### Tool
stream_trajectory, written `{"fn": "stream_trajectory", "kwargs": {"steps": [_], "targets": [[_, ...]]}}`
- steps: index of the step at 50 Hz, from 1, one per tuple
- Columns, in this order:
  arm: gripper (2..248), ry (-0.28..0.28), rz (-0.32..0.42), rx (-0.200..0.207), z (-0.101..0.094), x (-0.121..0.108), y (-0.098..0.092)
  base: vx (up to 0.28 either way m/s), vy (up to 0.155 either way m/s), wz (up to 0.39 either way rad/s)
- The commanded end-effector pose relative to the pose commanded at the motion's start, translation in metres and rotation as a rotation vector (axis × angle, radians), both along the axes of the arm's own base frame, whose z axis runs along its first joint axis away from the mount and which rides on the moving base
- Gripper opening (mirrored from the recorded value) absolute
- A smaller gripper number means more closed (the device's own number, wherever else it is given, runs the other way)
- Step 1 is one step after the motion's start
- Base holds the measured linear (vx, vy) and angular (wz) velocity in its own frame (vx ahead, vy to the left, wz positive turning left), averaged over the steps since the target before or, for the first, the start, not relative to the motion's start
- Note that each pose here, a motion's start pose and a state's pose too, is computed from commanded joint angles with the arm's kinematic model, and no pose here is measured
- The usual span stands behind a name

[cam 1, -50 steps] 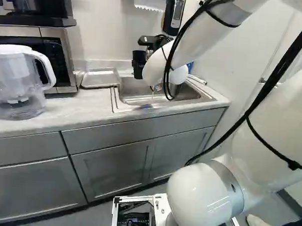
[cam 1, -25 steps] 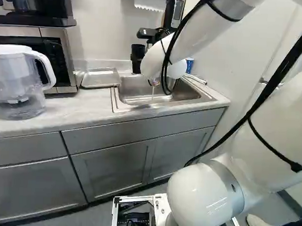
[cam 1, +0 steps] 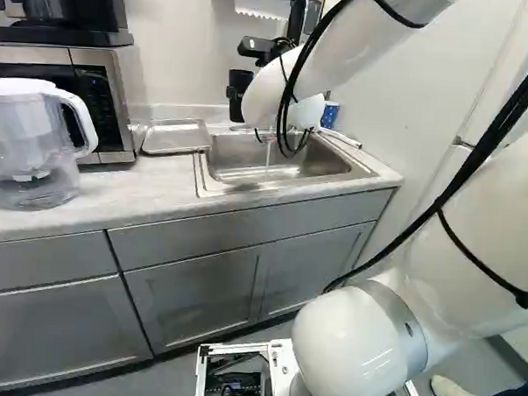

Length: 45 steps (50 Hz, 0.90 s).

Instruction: Rinse the cup and place it in the tray

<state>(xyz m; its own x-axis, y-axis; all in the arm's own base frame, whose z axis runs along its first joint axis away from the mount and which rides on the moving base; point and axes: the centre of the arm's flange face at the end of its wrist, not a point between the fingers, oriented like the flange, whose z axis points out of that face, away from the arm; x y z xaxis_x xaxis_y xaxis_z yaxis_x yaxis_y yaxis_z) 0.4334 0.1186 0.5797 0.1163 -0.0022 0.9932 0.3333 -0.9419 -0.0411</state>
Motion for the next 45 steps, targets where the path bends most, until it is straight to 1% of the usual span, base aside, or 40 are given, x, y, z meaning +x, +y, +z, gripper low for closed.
{"fn": "stream_trajectory", "kwargs": {"steps": [15,45], "targets": [[121,-0.020,-0.002,0.028,0.016,-0.001,0.006,0.000,0.000,0.000],[121,-0.020,-0.002,0.028,0.016,-0.001,0.006,0.000,0.000,0.000]]}}
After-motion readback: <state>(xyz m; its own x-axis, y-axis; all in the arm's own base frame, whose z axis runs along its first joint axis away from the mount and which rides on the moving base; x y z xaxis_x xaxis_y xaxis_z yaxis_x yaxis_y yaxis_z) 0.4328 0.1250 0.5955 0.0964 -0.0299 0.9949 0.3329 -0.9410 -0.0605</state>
